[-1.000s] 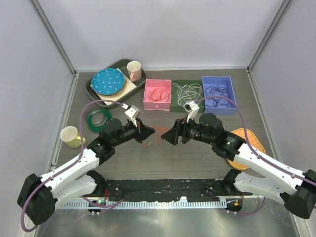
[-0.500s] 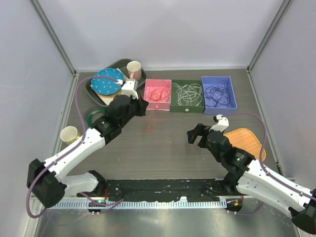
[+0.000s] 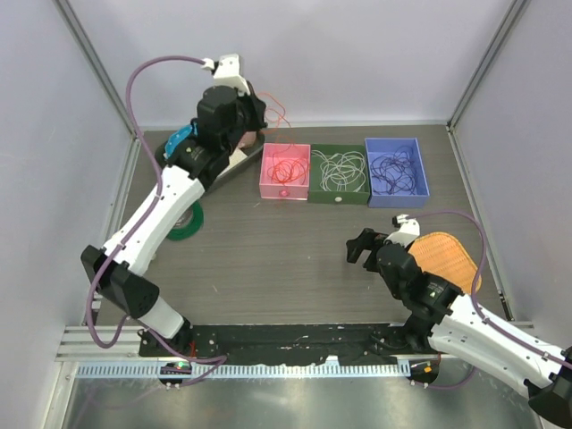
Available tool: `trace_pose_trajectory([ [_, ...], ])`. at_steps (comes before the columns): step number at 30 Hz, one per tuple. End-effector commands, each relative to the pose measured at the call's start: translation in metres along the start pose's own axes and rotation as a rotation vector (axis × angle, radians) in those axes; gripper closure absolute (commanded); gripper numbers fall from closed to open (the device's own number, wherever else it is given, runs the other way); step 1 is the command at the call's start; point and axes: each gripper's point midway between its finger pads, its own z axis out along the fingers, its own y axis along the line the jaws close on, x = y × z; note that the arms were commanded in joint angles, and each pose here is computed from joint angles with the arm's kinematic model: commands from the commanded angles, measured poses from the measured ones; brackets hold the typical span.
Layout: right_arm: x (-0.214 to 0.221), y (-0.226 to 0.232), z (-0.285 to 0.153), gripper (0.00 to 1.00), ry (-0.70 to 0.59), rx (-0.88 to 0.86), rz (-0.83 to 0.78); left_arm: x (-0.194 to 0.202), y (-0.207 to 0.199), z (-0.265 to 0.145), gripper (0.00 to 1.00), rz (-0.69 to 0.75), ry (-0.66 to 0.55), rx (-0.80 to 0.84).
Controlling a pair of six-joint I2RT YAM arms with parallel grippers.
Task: Untangle the cables
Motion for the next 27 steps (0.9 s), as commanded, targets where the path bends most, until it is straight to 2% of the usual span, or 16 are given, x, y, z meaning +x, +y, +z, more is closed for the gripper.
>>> trace_pose_trajectory([
  [1,-0.014,-0.001,0.001,0.04,-0.070,0.020,0.034,-0.059,0.003,-0.006,1.00,-0.016,-0.105,-0.019],
  [3,-0.016,-0.003,0.001,0.05,-0.079,0.030,0.030,-0.077,0.002,-0.007,1.00,-0.025,-0.140,-0.017],
  [11,-0.018,-0.008,0.001,0.04,-0.096,0.051,0.025,-0.103,0.000,-0.026,1.00,-0.017,-0.204,0.004],
  [16,-0.020,-0.006,0.001,0.04,-0.098,0.043,0.027,-0.103,-0.006,-0.023,1.00,-0.018,-0.211,0.036],
  [27,-0.020,-0.007,-0.001,0.04,-0.100,0.037,0.029,-0.081,-0.009,0.021,1.00,-0.002,-0.179,0.031],
])
